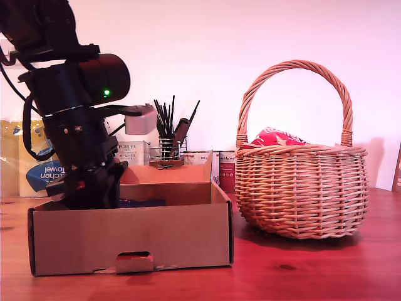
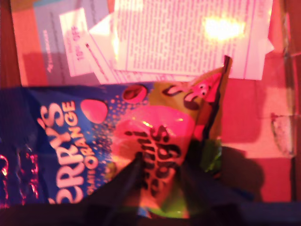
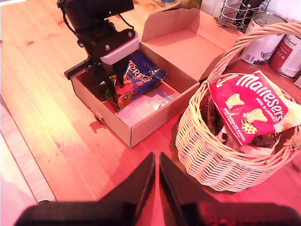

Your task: Move the bags of Easter eggs from the cardboard box on the left into the woven basket on the right side.

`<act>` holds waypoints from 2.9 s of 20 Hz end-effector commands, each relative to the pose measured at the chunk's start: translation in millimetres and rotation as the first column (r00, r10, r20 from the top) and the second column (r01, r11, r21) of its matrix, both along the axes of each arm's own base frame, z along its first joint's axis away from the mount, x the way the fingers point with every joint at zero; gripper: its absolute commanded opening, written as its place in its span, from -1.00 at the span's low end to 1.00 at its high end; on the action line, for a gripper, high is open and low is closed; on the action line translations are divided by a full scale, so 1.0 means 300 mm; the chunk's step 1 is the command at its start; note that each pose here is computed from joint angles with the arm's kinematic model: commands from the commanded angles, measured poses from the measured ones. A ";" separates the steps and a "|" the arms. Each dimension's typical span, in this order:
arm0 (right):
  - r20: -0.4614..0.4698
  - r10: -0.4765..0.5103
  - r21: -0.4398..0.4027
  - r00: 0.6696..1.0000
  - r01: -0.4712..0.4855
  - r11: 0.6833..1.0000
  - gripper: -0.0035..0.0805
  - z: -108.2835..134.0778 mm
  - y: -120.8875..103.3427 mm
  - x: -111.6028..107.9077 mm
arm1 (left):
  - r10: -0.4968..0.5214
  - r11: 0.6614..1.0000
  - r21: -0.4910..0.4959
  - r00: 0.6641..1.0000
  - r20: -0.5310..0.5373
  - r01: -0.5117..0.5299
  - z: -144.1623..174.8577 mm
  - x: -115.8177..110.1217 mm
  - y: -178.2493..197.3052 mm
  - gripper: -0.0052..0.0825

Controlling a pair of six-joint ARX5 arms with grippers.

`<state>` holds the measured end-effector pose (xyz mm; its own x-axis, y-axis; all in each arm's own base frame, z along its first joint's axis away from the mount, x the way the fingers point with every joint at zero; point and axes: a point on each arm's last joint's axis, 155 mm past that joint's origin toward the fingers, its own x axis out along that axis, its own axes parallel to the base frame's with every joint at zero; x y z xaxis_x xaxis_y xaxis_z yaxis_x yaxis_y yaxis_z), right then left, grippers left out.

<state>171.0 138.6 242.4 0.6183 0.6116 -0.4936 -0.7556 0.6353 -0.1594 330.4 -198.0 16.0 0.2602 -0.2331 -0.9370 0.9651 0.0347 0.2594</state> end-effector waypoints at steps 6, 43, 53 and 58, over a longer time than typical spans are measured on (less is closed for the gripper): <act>0.002 0.008 0.001 1.000 -0.008 1.000 -0.95 -0.002 0.004 -0.004 | 0.041 0.999 0.028 0.999 -0.031 -0.040 0.013 0.031 0.001 -0.94; 0.004 0.006 -0.002 1.000 -0.006 1.000 -0.95 -0.003 0.002 -0.002 | 0.076 0.997 0.025 0.970 -0.231 -0.072 0.009 0.022 -0.016 0.92; 0.011 0.010 -0.005 1.000 -0.010 1.000 -0.95 -0.001 0.003 -0.001 | 0.071 0.997 0.046 0.974 -0.213 -0.063 -0.087 0.063 -0.030 0.92; 0.012 0.009 -0.004 1.000 -0.009 1.000 -0.95 0.000 0.003 -0.001 | 0.071 0.997 0.048 0.953 -0.295 -0.060 -0.131 0.011 -0.031 0.90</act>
